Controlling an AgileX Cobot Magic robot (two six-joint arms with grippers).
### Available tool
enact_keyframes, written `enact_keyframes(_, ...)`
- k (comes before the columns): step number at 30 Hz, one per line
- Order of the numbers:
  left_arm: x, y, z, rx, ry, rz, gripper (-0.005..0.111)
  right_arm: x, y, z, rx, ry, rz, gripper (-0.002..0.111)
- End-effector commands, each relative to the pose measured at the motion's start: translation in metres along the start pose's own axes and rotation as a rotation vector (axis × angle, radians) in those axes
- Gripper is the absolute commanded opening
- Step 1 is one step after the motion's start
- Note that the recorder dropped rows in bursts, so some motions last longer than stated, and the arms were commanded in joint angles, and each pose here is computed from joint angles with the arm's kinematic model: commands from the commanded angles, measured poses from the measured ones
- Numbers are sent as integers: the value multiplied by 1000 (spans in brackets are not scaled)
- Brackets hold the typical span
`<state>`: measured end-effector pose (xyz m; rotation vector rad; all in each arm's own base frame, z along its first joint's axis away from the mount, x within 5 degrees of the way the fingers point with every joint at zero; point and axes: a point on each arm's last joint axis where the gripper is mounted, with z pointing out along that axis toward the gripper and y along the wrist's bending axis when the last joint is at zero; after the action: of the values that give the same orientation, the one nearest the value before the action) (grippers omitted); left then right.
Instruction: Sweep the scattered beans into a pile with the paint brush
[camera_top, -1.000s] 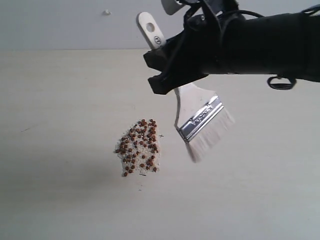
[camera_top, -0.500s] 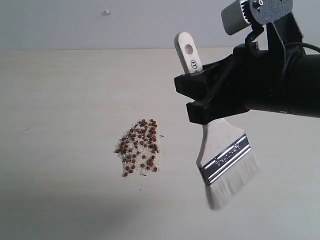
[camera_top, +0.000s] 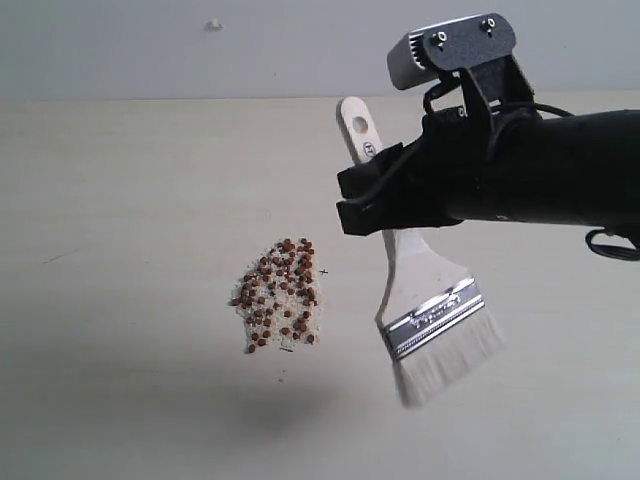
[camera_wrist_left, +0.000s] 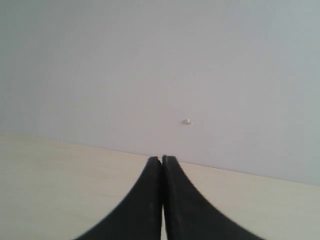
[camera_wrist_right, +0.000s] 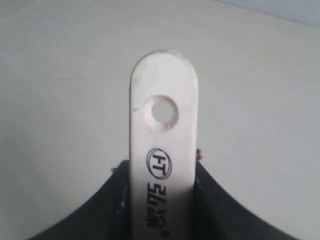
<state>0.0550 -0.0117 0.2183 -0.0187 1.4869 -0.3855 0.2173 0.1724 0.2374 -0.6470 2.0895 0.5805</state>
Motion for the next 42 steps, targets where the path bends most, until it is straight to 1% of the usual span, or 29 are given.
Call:
enact_keyframes(1,1,0,0,3,5,-1,0,-22,-12,0,146,-46,-87,0)
enact_keyframes(6,1,0,0,3,5,-1,0,-38,-12,-8,172,-93,-206,0)
enact_keyframes(10,1,0,0,3,5,-1,0,-37,-10,-7,156,-90,-217,0)
enact_keyframes(13,1,0,0,3,5,-1,0,-35,-3,-2,62,-90,-186,0)
enact_keyframes(15,1,0,0,3,5,-1,0,-33,2,2,2,-85,-133,0)
enact_keyframes(18,1,0,0,3,5,-1,0,-27,0,11,-7,-53,-61,0)
enact_keyframes(22,1,0,0,3,5,-1,0,-21,-2,19,-2,-23,-70,0)
enact_keyframes(28,1,0,0,3,5,-1,0,-21,-16,18,155,-2,-145,0)
enact_keyframes(34,1,0,0,3,5,-1,0,-19,-40,11,424,60,-244,0)
enact_keyframes(36,1,0,0,3,5,-1,0,-18,-44,8,481,71,-242,0)
enact_keyframes(38,1,0,0,3,5,-1,0,-19,-42,10,451,65,-243,0)
enact_keyframes(41,1,0,0,3,5,-1,0,-20,-30,14,314,37,-243,0)
enact_keyframes(42,1,0,0,3,5,-1,0,-20,-24,16,246,23,-244,0)
